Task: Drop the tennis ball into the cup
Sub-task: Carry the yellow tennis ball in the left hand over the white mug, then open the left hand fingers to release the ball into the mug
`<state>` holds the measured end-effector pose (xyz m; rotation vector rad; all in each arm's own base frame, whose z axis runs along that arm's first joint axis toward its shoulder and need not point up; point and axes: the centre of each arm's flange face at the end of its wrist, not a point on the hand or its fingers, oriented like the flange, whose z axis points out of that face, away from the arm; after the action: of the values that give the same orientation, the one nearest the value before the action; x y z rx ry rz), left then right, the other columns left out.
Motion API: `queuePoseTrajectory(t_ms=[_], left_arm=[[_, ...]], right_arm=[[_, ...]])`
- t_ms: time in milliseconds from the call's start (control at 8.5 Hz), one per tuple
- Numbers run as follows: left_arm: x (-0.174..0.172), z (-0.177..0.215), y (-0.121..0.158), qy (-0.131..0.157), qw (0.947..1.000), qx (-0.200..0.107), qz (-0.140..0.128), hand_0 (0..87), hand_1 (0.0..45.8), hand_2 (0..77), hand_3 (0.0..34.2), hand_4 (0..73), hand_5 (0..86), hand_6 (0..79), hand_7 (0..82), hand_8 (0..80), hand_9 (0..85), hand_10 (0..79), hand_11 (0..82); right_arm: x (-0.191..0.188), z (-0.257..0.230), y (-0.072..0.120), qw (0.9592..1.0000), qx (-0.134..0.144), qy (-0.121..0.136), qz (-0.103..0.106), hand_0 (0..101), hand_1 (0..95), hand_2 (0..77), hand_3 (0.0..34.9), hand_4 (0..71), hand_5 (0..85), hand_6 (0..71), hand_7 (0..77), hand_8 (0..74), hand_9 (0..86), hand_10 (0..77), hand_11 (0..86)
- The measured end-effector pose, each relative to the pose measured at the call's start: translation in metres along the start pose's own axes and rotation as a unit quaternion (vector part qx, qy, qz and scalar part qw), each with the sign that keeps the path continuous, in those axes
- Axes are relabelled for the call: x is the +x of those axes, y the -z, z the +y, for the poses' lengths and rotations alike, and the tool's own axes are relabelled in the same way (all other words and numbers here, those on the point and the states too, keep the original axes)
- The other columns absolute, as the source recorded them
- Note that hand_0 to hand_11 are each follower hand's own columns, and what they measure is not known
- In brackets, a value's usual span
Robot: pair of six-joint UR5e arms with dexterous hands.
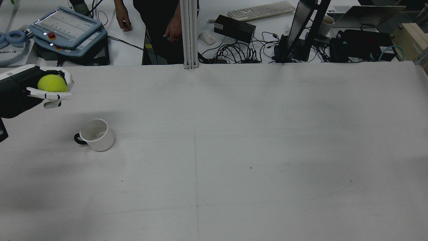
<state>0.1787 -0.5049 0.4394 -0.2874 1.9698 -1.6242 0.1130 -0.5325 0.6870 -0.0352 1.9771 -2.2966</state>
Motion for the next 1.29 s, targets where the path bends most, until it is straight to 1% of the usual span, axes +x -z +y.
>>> queuePoseTrajectory(t_ms=[235, 588, 706, 824, 941, 1059, 1176, 1294], left_arm=[[-0.0084, 0.0071, -0.0048, -0.005, 1.0000, 0.003, -0.008, 56.8, 32.7, 20.2, 10.9, 49.1, 48.5, 49.1, 55.6, 69.8, 70.9, 69.8, 70.4], [-0.0118, 0.0065, -0.0062, -0.008, 0.9999, 0.006, -0.011, 58.7, 33.3, 20.2, 10.9, 49.6, 48.5, 49.1, 55.6, 69.8, 71.4, 69.8, 70.4], [-0.0121, 0.0063, -0.0067, -0.007, 0.9999, 0.001, -0.010, 59.2, 33.3, 20.2, 10.9, 49.6, 48.5, 49.1, 55.6, 69.8, 71.4, 61.1, 70.4], [-0.0122, 0.0071, -0.0081, -0.005, 0.9999, -0.009, -0.007, 74.8, 35.5, 20.2, 10.9, 49.6, 48.5, 49.1, 55.6, 66.5, 72.5, 52.4, 63.3], [-0.0119, 0.0084, -0.0092, -0.004, 0.9998, -0.018, -0.004, 81.1, 36.5, 20.2, 11.1, 49.6, 48.5, 49.1, 55.6, 55.6, 73.6, 43.1, 54.5], [-0.0116, 0.0093, -0.0100, -0.003, 0.9997, -0.024, -0.002, 81.1, 36.5, 20.2, 11.1, 49.6, 48.5, 49.1, 55.6, 55.6, 73.6, 43.1, 54.5], [-0.0116, 0.0099, -0.0104, -0.003, 0.9996, -0.027, -0.002, 62.2, 35.5, 20.7, 11.4, 49.6, 48.5, 46.4, 54.5, 21.8, 3.8, 18.5, 34.4], [-0.0116, 0.0097, -0.0101, -0.003, 0.9996, -0.029, -0.001, 51.3, 21.8, 25.1, 11.1, 49.6, 48.5, 37.1, 45.8, 1.1, 1.6, 2.2, 21.8]], right_arm=[[0.0002, 0.0000, 0.0000, 1.0000, 0.000, 0.000, 0.000, 0, 0.5, 0.5, 0.0, 0.0, 0.0, 0.0, 0.5, 0.0, 0.0, 0.0, 0.5], [0.0003, 0.0000, 0.0000, 1.0000, 0.000, 0.000, 0.000, 0, 0.5, 0.5, 0.0, 0.0, 0.0, 0.0, 0.5, 0.0, 0.0, 0.0, 0.5], [0.0003, 0.0000, 0.0000, 1.0000, 0.000, 0.000, 0.000, 0, 0.5, 0.5, 0.0, 0.0, 0.0, 0.0, 0.5, 0.0, 0.0, 0.0, 0.5], [0.0003, 0.0000, 0.0000, 1.0000, 0.000, 0.000, 0.000, 0, 0.5, 0.5, 0.0, 0.0, 0.0, 0.0, 0.5, 0.0, 0.0, 0.0, 0.5], [0.0003, 0.0000, 0.0000, 1.0000, 0.000, 0.000, 0.000, 0, 0.5, 0.5, 0.0, 0.0, 0.0, 0.0, 0.5, 0.0, 0.0, 0.0, 0.5], [0.0002, 0.0000, 0.0000, 1.0000, 0.000, 0.000, 0.000, 0, 0.5, 0.5, 0.0, 0.0, 0.0, 0.0, 0.5, 0.0, 0.0, 0.0, 0.5], [0.0002, 0.0000, 0.0000, 1.0000, 0.000, 0.000, 0.000, 0, 0.5, 0.5, 0.0, 0.0, 0.0, 0.0, 0.5, 0.0, 0.0, 0.0, 0.5], [0.0002, 0.0000, 0.0000, 1.0000, 0.000, 0.000, 0.000, 0, 0.5, 0.5, 0.0, 0.0, 0.0, 0.0, 0.5, 0.0, 0.0, 0.0, 0.5]])
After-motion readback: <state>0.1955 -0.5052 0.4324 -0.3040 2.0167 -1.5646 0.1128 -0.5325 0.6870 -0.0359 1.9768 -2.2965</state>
